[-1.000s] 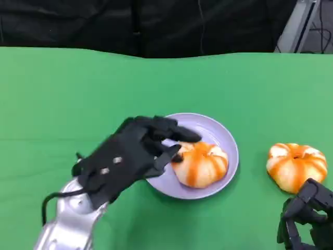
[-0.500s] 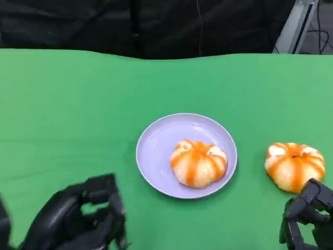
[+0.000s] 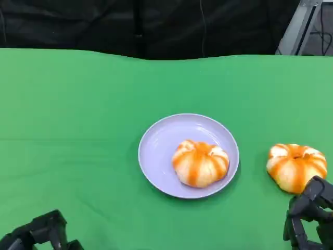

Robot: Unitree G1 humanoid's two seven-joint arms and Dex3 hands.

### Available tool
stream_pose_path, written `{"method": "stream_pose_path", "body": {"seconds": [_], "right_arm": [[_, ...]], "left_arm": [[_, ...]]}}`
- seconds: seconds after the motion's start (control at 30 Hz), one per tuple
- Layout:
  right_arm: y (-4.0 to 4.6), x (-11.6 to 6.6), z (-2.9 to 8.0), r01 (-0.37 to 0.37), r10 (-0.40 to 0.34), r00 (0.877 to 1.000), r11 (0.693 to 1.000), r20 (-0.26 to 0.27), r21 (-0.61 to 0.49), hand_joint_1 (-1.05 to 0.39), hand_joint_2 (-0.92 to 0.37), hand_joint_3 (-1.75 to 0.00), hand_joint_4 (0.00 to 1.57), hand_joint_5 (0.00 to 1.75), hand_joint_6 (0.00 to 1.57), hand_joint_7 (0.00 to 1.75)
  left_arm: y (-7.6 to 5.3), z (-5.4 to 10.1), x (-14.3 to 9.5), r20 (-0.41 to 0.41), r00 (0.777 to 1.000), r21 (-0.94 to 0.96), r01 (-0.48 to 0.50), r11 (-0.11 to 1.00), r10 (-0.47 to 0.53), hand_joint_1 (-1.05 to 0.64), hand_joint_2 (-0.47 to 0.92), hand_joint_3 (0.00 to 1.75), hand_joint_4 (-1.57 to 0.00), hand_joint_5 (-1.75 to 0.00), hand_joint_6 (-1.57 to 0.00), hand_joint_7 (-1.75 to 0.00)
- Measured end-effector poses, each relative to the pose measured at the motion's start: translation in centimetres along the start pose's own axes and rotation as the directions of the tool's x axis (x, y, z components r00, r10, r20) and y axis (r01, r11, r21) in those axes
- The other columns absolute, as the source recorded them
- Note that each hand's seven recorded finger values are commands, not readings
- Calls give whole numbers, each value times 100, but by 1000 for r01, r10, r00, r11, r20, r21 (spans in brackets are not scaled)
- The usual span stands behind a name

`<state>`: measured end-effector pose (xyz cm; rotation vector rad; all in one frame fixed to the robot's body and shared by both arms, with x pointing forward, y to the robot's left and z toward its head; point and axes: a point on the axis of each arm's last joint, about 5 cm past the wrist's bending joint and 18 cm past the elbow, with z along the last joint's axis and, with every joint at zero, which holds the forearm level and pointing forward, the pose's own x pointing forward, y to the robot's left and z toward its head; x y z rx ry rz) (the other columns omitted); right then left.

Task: Grasp the bread from the table and place it into the plate.

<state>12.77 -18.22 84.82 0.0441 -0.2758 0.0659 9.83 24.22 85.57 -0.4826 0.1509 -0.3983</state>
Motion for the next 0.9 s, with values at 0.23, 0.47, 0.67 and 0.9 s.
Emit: {"method": "stream_pose_path", "body": {"seconds": [0.23,0.47,0.67,0.9], "right_arm": [[1,-6,-13,3,-3,1000,1000,-8,2,-14,-50,-128,88,175,78,164],[7,-6,-14,1,-1,1000,1000,-8,4,-14,-50,-129,88,175,78,164],[14,-2,-16,4,-4,1000,1000,-11,5,-13,-48,-132,88,175,79,163],[19,7,-16,2,-2,1000,1000,-9,2,-14,-48,-133,88,175,78,163]], "left_arm": [[39,22,48,11,1000,17,-3,1000,3,-21,70,84,-84,-175,-83,-151],[58,17,55,19,1000,20,-10,1000,9,-19,67,90,-84,-175,-82,-152],[62,30,73,26,1000,24,-12,1000,12,-18,58,106,-85,-175,-82,-152],[64,32,90,38,999,22,-19,1000,18,-16,60,103,-84,-175,-80,-153]]}}
